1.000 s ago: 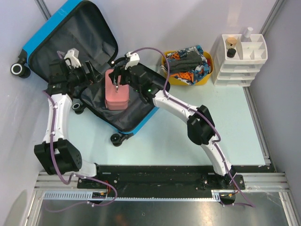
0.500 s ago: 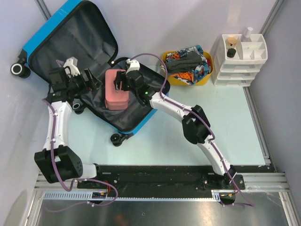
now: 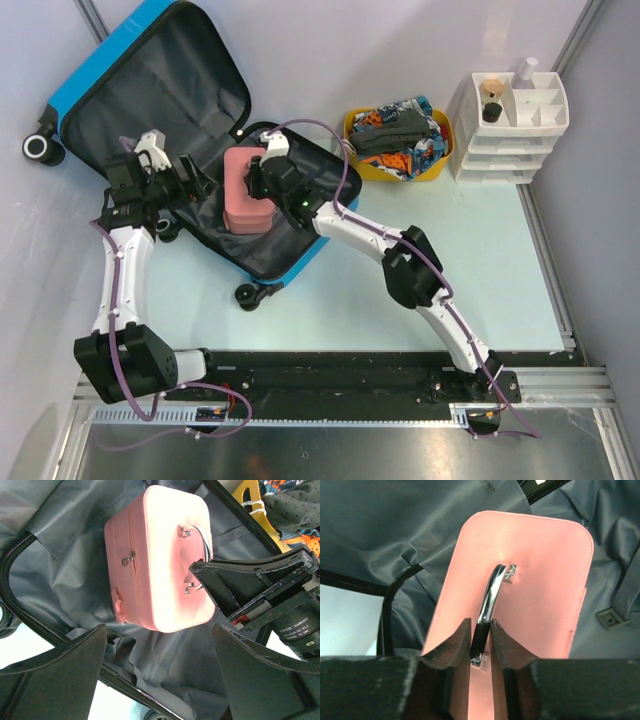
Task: Open, take out, and arrange the luggage
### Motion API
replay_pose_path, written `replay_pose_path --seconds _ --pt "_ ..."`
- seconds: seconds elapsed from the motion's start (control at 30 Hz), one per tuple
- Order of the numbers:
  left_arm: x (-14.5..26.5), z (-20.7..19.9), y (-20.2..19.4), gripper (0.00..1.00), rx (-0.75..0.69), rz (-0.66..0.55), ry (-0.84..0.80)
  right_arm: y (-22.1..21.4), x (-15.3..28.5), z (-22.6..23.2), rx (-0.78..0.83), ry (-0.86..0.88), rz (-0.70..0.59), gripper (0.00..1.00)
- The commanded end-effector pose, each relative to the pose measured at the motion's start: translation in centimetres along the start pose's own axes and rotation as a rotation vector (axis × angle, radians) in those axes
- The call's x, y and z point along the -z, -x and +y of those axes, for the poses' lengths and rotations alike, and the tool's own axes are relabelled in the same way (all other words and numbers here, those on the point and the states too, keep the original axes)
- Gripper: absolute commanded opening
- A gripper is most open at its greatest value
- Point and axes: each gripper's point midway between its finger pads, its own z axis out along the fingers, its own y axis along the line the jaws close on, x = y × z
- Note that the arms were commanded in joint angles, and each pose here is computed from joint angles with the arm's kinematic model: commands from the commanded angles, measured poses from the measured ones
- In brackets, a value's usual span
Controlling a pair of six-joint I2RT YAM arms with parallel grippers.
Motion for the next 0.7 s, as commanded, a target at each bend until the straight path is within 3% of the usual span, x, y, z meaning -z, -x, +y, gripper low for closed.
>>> replay_pose_path --seconds 0.0,0.03,0.3,0.37,0.5,0.67 --pt "1.1 -0.2 1.0 0.91 -0.025 -0.051 0.000 1.9 -0.3 1.0 0.014 0.021 -0.072 0.11" --pt "1.0 -0.3 1.0 0.91 -0.022 -0.047 -0.002 2.4 -0.2 1.1 0.032 0.025 -0.083 0.00" --pt "0.5 -0.1 1.6 0.92 -0.011 -0.051 0.001 13.6 3.9 4.5 0.079 0.114 -0.311 0.00" --pt "0.4 -0.6 1.8 0.97 -0.030 -0.046 -0.035 17.1 5.8 5.7 0.117 0.153 -0.377 0.00" --pt "0.6 -1.6 2.5 1.00 -0.052 -0.055 -0.078 23.4 9.3 4.8 0.165 0.174 -0.468 0.00" --pt "0.2 -2.2 3.1 1.00 -0.078 -0.060 -0.089 27.4 13.1 1.1 0.247 0.192 -0.449 0.00"
